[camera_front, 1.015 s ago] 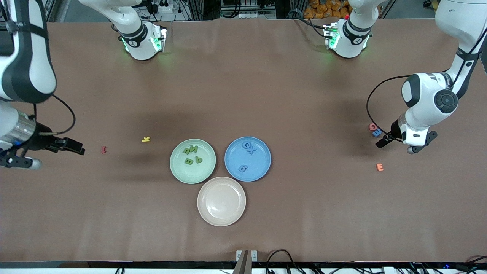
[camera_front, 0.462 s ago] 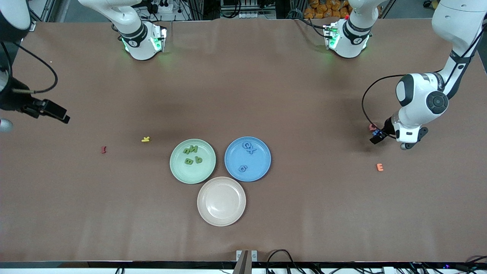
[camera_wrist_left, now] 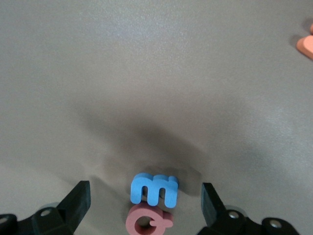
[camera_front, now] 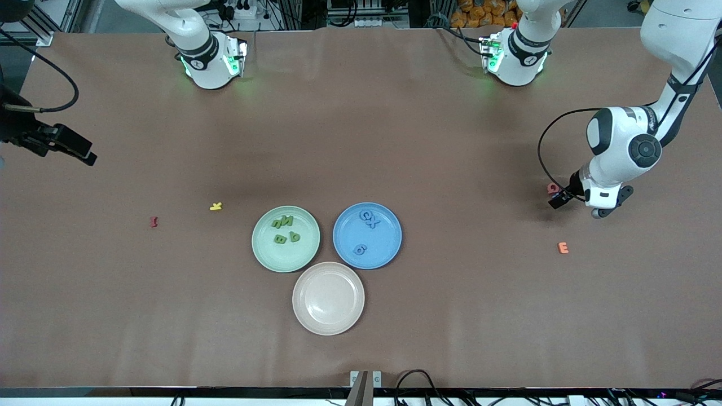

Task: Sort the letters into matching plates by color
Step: 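Lower the left gripper and close it on the blue m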

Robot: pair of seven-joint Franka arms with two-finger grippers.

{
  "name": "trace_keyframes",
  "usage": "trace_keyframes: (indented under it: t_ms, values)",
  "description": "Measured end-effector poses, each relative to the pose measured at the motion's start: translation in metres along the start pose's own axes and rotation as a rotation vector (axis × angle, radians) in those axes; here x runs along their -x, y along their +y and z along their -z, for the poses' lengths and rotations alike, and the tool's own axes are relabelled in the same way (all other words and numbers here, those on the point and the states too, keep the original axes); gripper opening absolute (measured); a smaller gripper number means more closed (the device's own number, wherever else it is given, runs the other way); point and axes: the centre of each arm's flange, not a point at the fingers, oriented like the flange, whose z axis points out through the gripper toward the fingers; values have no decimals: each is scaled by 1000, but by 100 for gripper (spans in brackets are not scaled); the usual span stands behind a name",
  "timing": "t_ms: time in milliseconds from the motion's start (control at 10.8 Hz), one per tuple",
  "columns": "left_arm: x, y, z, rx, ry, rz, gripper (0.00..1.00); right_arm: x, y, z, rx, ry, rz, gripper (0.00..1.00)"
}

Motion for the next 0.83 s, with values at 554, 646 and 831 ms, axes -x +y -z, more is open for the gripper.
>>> trace_keyframes:
  t_ms: [554, 646, 831]
  values:
    - [1, 2, -10, 14, 3, -4, 100, 1, -6, -1, 35, 3, 19, 100]
    - [1, 2, -10, 15, 4, -5, 100, 2, -9, -2, 35, 2, 35, 100]
    - [1, 2, -9, 17, 7, -6, 96, 3, -11, -3, 29, -3, 85, 100]
